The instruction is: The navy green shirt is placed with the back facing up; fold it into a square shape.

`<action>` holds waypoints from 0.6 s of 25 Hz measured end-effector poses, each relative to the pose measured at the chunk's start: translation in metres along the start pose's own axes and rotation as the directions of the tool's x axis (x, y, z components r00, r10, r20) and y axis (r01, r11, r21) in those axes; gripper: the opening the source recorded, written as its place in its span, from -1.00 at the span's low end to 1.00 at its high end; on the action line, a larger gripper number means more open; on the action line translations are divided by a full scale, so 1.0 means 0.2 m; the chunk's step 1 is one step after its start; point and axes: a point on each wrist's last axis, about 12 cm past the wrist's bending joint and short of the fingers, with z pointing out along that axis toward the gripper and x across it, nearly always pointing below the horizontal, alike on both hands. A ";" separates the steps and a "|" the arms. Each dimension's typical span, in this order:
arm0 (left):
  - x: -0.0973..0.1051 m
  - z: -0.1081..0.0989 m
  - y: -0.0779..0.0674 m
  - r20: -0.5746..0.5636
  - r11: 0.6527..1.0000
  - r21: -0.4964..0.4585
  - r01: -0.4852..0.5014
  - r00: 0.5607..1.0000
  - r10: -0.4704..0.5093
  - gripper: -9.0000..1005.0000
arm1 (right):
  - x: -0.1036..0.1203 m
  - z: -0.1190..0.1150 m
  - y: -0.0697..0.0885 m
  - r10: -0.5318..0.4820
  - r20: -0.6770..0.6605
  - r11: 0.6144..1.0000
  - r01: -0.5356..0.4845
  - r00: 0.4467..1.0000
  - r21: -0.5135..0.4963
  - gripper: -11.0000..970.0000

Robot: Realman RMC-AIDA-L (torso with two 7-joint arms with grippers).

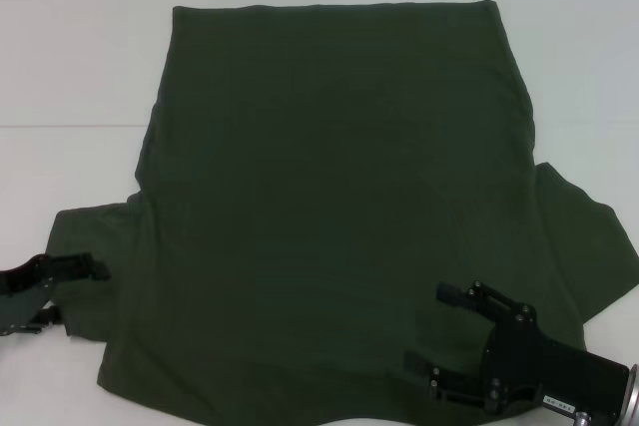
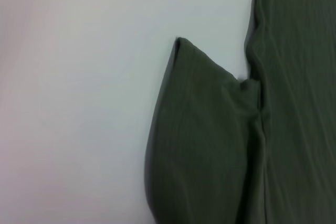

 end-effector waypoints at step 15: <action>-0.01 0.03 -0.05 -0.020 0.994 -0.024 -0.108 0.994 0.107 0.33 | -0.01 0.00 -0.01 -0.001 0.006 1.000 0.001 1.000 0.004 0.92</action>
